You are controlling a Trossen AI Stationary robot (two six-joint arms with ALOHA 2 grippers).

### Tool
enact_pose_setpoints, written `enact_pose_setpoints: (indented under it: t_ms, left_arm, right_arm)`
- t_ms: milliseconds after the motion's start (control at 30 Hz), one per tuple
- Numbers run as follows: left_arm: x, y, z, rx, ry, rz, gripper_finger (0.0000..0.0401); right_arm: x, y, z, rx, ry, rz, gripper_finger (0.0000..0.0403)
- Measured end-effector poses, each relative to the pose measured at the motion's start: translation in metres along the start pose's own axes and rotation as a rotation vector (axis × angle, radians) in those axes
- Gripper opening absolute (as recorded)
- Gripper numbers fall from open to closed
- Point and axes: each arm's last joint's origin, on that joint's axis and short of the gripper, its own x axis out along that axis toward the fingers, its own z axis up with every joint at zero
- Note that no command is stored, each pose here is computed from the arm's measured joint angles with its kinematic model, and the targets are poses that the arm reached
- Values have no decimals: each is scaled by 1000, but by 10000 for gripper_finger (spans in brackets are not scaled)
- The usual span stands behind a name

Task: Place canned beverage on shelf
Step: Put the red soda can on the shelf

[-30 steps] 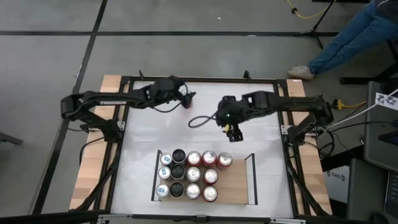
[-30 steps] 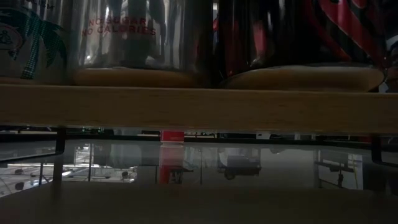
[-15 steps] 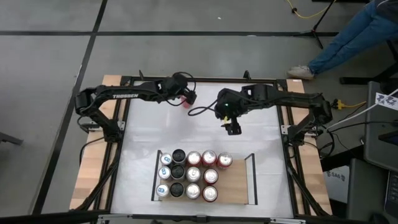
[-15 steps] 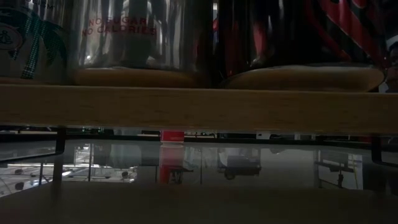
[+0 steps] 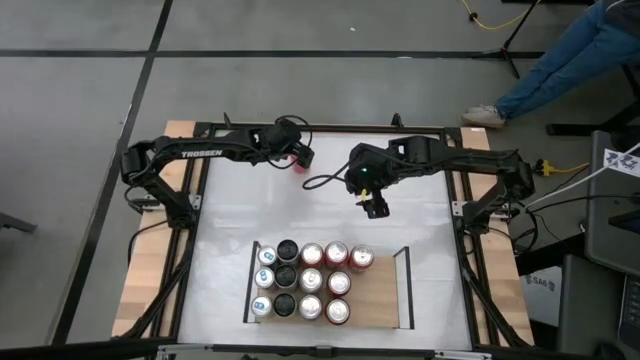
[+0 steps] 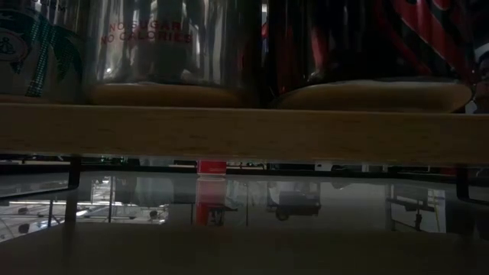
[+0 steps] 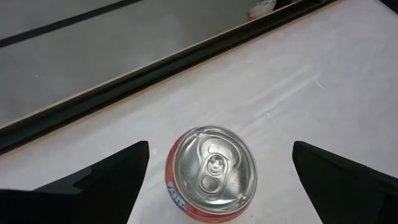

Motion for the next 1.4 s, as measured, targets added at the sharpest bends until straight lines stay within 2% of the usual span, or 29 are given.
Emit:
enact_pose_setpoints:
  t_ms: [167, 467, 700, 867, 1000, 1167, 1400]
  left_arm:
    - [4, -2, -3, -15, 18, -4, 389]
    - [35, -7, -20, -11, 97, 34, 389]
    - [38, -6, -21, -8, 85, 59, 388]
    - [38, -7, -21, -7, 85, 59, 363]
    - [37, -9, -23, 4, 88, 52, 324]
    - [35, -16, -25, 55, 104, -21, 277]
    - [29, -38, -29, 172, 109, -239, 273]
  right_arm:
    - [0, 0, 0, 0, 0, 0, 349]
    - [0, 0, 0, 0, 5, 2, 349]
    - [0, 0, 0, -1, 5, 2, 349]
    - [0, 1, -2, 1, 19, 14, 349]
    - [-10, 5, -7, 4, 3, 114, 349]
    - [-29, 9, -17, 2, -30, 128, 349]
    - [-22, 16, -42, 35, -54, 119, 349]
